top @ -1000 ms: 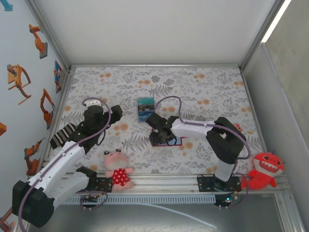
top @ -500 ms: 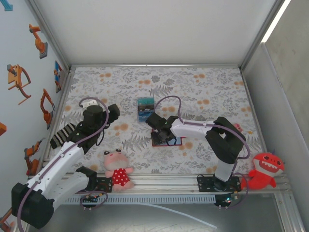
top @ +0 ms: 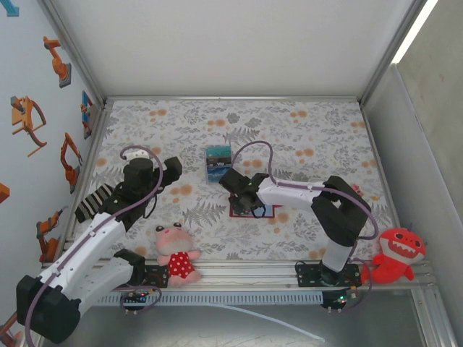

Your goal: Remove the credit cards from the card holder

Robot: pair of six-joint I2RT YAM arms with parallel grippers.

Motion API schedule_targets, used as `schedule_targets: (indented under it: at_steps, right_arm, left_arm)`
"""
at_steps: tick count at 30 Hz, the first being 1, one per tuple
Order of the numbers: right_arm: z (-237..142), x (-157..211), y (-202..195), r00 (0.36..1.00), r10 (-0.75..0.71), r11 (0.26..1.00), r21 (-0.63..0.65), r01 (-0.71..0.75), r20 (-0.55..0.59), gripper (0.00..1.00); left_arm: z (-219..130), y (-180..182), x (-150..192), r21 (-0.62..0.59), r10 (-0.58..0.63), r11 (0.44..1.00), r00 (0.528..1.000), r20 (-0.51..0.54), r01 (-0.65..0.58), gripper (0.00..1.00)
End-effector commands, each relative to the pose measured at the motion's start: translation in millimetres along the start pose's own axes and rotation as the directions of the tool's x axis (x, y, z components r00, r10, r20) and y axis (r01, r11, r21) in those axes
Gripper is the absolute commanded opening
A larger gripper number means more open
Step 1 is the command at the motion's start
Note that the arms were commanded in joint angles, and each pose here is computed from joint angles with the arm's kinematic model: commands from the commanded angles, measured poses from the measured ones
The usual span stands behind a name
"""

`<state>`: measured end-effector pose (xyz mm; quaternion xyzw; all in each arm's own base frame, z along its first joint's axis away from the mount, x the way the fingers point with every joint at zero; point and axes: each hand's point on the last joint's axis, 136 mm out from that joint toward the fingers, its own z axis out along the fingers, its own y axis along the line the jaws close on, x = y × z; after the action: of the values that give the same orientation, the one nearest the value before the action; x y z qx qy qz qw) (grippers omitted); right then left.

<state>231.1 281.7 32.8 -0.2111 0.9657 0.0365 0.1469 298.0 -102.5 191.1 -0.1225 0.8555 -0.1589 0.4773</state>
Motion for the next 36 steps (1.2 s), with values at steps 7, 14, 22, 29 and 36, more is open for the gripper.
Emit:
schedule_targets:
  at_steps: [7, 14, 22, 29, 36]
  right_arm:
    - [-17, 4, -26, 0.999, 0.014, 0.996, 0.086, -0.017, 0.038, 0.26]
    - [-17, 13, -40, 0.998, 0.052, 0.994, 0.1, -0.055, 0.034, 0.28]
    - [-12, 23, -55, 0.997, 0.081, 0.992, 0.095, -0.083, 0.016, 0.29]
    - [-9, 27, -68, 0.995, 0.099, 0.99, 0.103, -0.098, 0.001, 0.36]
    - [-16, 27, -82, 0.993, 0.121, 0.984, 0.127, -0.122, 0.013, 0.43]
  left_arm:
    - [-7, -35, -6, 0.087, 0.103, 0.991, 0.994, 0.033, -0.106, 0.97]
    - [-6, -56, -1, 0.125, 0.175, 0.976, 0.984, 0.036, -0.178, 0.97]
    - [-7, -65, 3, 0.152, 0.201, 0.967, 0.979, 0.043, -0.205, 0.97]
    - [-9, -68, 7, 0.151, 0.23, 0.96, 0.972, 0.044, -0.234, 0.97]
    - [-6, -66, 17, 0.124, 0.285, 0.95, 0.958, 0.024, -0.286, 0.97]
